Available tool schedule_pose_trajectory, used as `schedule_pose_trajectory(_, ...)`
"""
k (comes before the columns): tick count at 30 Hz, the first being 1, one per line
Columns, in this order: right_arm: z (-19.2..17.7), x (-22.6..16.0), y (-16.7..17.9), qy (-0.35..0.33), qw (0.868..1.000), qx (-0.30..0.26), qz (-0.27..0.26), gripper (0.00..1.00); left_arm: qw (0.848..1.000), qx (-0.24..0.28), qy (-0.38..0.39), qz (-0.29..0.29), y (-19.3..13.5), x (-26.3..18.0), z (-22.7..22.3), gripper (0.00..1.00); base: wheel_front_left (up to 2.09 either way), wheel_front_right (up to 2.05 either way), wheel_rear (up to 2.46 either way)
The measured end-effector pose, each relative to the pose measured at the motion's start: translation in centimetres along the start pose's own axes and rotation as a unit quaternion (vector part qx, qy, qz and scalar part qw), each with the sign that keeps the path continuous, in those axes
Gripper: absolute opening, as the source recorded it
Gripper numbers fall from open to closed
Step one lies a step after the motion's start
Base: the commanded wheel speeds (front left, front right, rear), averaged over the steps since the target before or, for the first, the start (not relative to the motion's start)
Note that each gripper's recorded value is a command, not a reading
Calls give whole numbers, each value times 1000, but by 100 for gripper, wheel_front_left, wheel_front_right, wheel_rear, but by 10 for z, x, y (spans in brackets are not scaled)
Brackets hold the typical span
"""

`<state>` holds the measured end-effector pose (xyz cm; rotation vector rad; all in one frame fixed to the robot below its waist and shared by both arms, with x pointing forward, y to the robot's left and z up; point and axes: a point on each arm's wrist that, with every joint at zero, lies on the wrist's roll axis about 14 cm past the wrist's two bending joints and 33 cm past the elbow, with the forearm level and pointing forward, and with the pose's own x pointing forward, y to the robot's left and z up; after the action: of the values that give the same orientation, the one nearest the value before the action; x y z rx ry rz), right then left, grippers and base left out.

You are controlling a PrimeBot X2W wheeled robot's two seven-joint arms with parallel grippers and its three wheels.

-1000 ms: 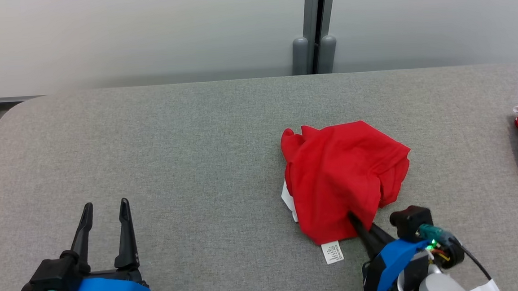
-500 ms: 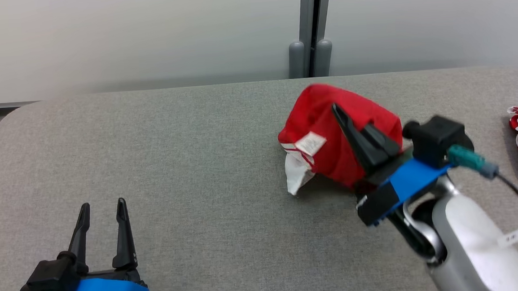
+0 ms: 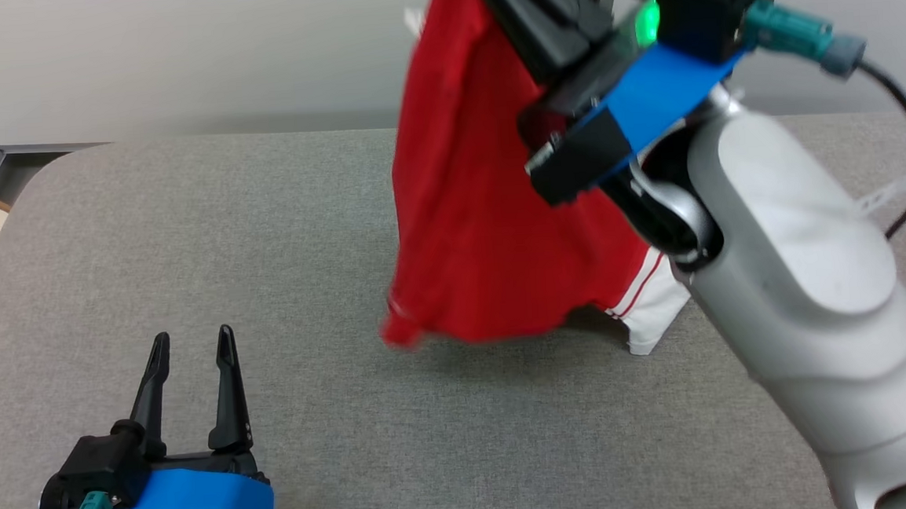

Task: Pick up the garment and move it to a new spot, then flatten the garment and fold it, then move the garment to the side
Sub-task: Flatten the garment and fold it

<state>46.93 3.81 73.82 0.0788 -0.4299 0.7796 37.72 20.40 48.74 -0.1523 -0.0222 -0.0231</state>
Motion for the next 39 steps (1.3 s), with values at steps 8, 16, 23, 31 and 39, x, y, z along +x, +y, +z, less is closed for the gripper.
schedule_pose_trajectory(8, 92, 33, 11, -133, 990, -23, 36, 0, 1000, -1, -5, 6, 3, -2, 3, 100, 0, 0, 0)
schedule_pose_trajectory(16, 73, -5, -72, -110, 990, -19, -82, 0, 1000, -4, -8, -4, -5, -2, 4, 100, 0, 0, 0)
schedule_pose_trajectory(23, -50, -107, -160, 55, 968, 9, -244, 7, 1000, -6, -4, -12, -10, -3, 2, 100, 0, 0, 0)
schedule_pose_trajectory(31, -133, -199, -187, 190, 923, 33, -334, 100, 1000, -4, 2, -13, -9, -1, -2, 100, 0, 0, 0)
schedule_pose_trajectory(39, -177, -228, -147, 312, 908, 2, -278, 100, 1000, -3, 3, -14, -10, 3, -3, 100, 0, 0, 0)
